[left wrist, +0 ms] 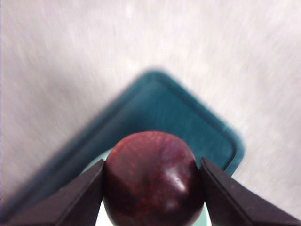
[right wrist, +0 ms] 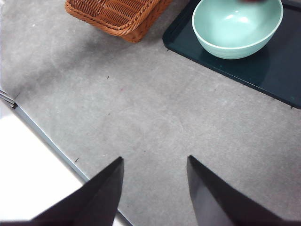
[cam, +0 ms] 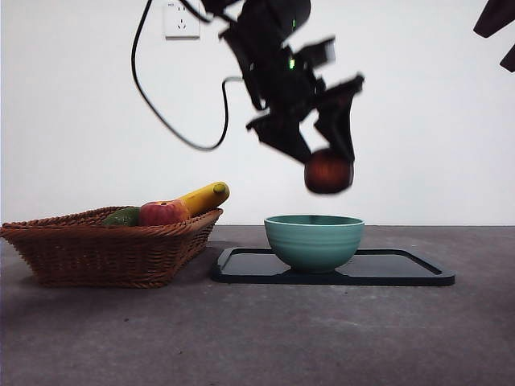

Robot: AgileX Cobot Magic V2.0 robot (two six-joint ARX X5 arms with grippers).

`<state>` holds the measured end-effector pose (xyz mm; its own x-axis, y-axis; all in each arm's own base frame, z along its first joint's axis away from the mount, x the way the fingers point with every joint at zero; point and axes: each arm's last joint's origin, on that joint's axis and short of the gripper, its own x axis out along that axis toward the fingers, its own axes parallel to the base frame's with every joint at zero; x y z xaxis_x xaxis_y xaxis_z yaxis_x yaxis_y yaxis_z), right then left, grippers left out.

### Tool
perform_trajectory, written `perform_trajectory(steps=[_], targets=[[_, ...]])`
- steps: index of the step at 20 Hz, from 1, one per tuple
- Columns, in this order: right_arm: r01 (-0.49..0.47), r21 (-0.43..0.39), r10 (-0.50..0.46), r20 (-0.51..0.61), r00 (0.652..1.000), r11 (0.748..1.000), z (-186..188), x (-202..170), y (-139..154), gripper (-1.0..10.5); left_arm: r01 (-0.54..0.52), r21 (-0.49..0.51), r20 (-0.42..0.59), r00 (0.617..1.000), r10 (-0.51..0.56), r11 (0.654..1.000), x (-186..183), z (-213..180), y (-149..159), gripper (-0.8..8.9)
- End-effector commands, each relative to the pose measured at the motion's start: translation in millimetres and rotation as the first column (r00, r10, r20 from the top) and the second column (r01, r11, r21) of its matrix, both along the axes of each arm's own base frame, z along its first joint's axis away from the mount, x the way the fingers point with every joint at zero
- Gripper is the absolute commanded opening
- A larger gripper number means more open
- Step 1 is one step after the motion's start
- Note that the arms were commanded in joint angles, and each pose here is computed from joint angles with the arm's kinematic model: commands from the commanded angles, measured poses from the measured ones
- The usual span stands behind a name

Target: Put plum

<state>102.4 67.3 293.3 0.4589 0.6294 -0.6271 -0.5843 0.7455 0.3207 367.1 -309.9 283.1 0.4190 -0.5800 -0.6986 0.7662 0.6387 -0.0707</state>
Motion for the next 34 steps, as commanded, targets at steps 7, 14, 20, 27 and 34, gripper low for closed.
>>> perform_trajectory(steps=[7, 14, 20, 27, 34], targets=[[0.018, -0.003, -0.018, 0.01, 1.0, 1.0, 2.1, 1.4, 0.8, 2.2, -0.117, -0.103, 0.124, 0.984, 0.13, 0.988, -35.8, 132.3, 93.1, 2.08], [0.016, -0.005, -0.016, 0.013, 1.0, 1.0, 2.2, 1.3, 0.7, 2.2, -0.233, -0.088, 0.093, 0.966, 0.241, 0.968, -90.1, 183.5, 184.5, 2.08], [0.013, -0.007, -0.013, 0.015, 1.0, 1.0, 2.2, 1.4, 0.8, 2.2, -0.304, -0.096, 0.074, 0.947, 0.311, 0.948, -117.8, 139.1, 218.1, 2.08], [0.014, -0.006, -0.014, 0.014, 1.0, 1.0, 2.1, 1.4, 0.8, 2.2, -0.364, -0.103, 0.077, 0.925, 0.372, 0.926, -109.8, 37.6, 232.4, 2.08], [0.016, -0.004, -0.016, 0.011, 1.0, 1.0, 2.1, 1.4, 0.8, 2.2, -0.393, -0.046, 0.073, 0.916, 0.396, 0.918, -86.4, -45.1, 233.0, 2.07]])
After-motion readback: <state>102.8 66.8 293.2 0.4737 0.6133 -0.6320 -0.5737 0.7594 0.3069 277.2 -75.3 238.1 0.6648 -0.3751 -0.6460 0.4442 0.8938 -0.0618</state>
